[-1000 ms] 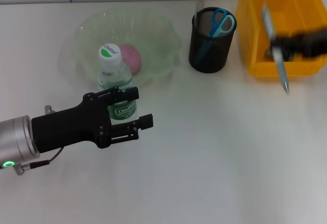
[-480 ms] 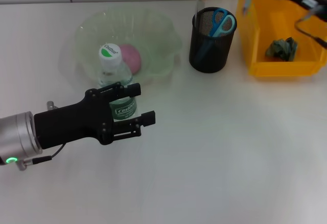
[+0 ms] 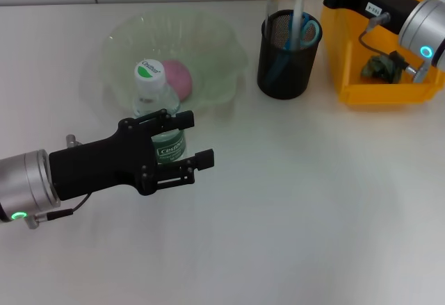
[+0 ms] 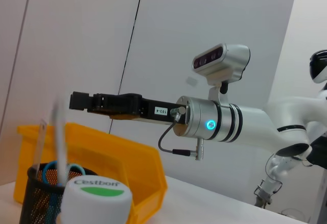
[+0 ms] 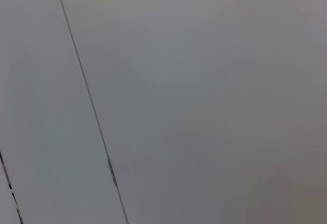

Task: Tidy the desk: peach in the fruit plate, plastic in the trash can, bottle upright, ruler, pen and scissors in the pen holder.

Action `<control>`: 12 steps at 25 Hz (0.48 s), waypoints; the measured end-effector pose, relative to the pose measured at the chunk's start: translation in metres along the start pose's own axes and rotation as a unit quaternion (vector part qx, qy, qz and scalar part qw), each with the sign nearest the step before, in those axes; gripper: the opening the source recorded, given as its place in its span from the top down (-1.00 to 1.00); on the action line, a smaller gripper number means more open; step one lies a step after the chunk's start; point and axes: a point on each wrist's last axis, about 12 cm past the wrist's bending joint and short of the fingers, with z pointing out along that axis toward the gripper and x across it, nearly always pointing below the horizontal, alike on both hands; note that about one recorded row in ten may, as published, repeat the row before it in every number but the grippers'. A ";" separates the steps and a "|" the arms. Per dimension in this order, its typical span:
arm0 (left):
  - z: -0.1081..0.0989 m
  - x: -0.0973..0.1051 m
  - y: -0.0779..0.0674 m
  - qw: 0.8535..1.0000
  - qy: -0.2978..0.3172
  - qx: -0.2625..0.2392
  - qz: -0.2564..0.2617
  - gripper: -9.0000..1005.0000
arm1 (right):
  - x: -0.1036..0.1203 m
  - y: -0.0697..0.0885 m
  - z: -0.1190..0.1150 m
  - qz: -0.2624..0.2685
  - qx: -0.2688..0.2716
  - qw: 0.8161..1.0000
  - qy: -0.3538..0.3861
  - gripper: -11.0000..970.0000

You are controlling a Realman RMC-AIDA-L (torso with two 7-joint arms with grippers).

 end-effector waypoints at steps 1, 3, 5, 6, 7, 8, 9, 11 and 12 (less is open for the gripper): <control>0.000 0.000 0.000 1.000 0.000 0.000 0.000 -0.59 | 0.000 0.000 0.000 0.000 0.000 1.000 0.000 0.66; 0.000 0.000 0.000 1.000 -0.001 0.001 0.000 -0.59 | 0.002 -0.001 -0.002 0.003 0.001 1.000 0.001 0.59; 0.000 0.000 0.000 1.000 -0.001 0.001 0.000 -0.59 | 0.003 -0.001 -0.005 0.006 0.000 1.000 -0.001 0.51; 0.000 -0.001 0.000 1.000 -0.002 0.001 0.000 -0.59 | 0.003 -0.001 -0.007 0.008 -0.001 1.000 -0.003 0.47; 0.000 -0.001 0.000 1.000 -0.004 0.001 0.000 -0.59 | 0.002 0.000 -0.014 0.015 -0.017 1.000 -0.016 0.43; 0.000 -0.001 -0.001 1.000 -0.006 0.001 -0.001 -0.59 | 0.002 0.000 -0.014 0.015 -0.017 1.000 -0.016 0.39; 0.000 -0.001 -0.001 1.000 -0.006 0.001 -0.001 -0.59 | 0.000 0.001 -0.018 0.020 -0.026 0.999 -0.023 0.36; -0.001 -0.001 -0.001 1.000 -0.007 0.002 -0.001 -0.59 | -0.004 0.003 -0.030 0.026 -0.050 0.998 -0.040 0.28; -0.003 0.000 -0.004 1.000 -0.013 0.007 -0.003 -0.59 | -0.008 0.004 -0.046 0.021 -0.075 0.996 -0.050 0.18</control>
